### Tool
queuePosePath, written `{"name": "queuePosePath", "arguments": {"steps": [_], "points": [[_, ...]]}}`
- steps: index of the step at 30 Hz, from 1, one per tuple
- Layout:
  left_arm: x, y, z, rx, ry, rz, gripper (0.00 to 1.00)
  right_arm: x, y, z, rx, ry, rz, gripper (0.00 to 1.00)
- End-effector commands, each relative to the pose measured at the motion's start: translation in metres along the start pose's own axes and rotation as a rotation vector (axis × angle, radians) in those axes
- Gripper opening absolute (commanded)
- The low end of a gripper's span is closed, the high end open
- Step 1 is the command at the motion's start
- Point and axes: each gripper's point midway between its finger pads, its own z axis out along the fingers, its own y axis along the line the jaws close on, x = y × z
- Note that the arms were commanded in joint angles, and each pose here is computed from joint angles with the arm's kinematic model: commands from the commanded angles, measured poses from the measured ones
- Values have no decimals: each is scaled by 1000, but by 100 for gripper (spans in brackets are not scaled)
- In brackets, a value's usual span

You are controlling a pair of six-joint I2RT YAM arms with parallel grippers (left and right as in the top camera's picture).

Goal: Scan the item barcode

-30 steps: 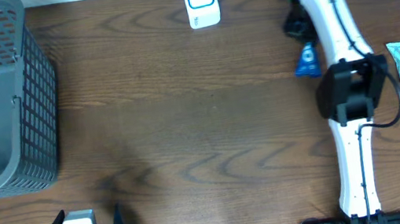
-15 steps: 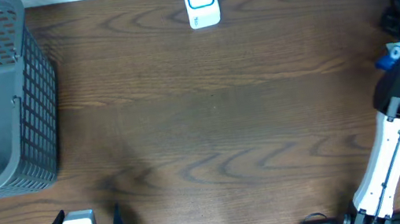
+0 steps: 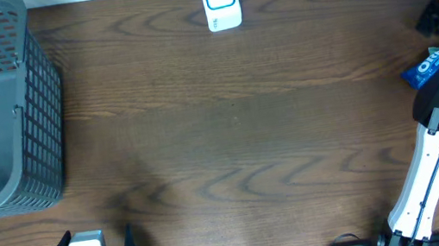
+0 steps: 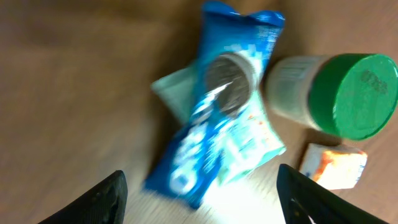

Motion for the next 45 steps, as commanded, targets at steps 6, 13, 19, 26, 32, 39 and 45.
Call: {"name": "queuePosePath", "arguments": {"steps": [6,13,19,26,32,39,45], "points": [[0,-2,-1,9,-5,8,98,34,66,-194,-427,-255,-149,74],[0,-2,-1,9,-5,7,98,86,68,-305,-583,-434,-243,99],[0,-2,-1,9,-5,7,98,125,58,-365,-691,-534,-300,99],[0,-2,-1,9,-5,7,98,138,41,-383,-695,-580,-314,99],[0,-2,-1,9,-5,7,98,117,39,-397,-688,-682,-253,99],[0,-2,-1,9,-5,7,98,115,47,-467,-766,-967,-332,99],[0,-2,-1,9,-5,7,98,117,27,-512,-850,-1112,-291,99]]}}
